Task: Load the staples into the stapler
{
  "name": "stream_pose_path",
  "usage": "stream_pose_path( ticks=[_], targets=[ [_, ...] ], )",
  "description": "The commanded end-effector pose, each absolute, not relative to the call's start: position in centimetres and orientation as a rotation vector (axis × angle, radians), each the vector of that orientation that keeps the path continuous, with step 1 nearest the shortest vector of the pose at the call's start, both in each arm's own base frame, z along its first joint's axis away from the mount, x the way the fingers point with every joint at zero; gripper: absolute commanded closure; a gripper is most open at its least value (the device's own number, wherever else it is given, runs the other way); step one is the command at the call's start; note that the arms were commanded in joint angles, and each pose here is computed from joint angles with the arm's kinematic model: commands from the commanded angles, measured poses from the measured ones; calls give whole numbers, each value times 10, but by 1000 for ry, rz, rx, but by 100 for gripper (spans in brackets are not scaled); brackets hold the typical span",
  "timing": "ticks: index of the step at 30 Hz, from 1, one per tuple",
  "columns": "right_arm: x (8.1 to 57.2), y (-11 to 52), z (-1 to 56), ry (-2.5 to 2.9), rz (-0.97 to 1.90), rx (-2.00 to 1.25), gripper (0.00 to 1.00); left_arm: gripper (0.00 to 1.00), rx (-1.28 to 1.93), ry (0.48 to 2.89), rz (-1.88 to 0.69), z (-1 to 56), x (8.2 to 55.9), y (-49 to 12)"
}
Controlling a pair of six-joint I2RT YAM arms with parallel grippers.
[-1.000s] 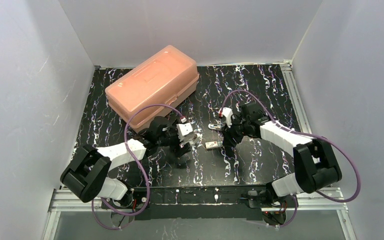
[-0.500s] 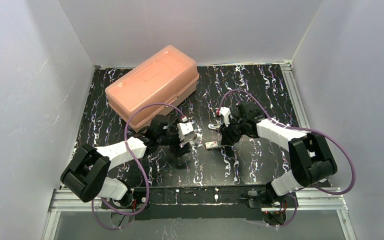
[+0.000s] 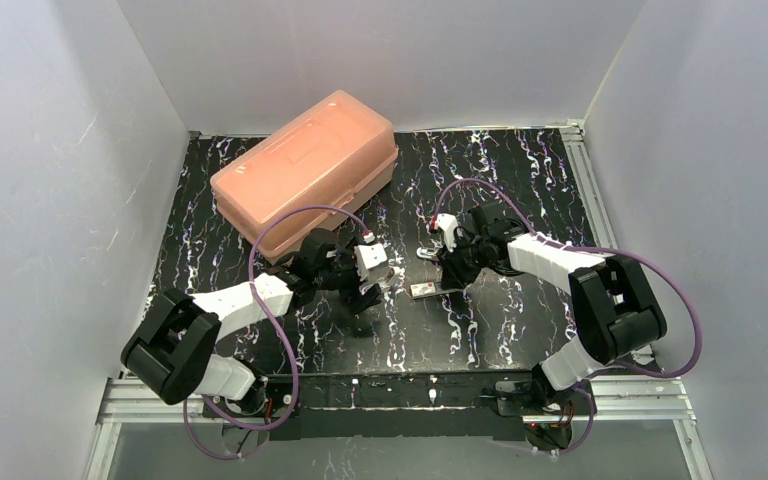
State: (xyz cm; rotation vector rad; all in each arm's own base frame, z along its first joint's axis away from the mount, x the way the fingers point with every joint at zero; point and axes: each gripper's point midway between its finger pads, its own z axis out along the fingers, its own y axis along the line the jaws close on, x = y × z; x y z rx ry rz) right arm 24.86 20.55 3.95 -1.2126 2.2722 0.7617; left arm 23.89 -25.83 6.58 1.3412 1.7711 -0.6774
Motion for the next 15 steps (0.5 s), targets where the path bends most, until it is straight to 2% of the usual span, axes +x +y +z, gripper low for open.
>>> stream_pose_path(
  ticks=[1,15],
  targets=[
    [260,215,49,2236,756,-1221,66,14,1342,1747,-682,76,243,-260],
    [264,213,42,2259,660,-1242,67,14,1337,1749,-679,76,244,-259]
  ],
)
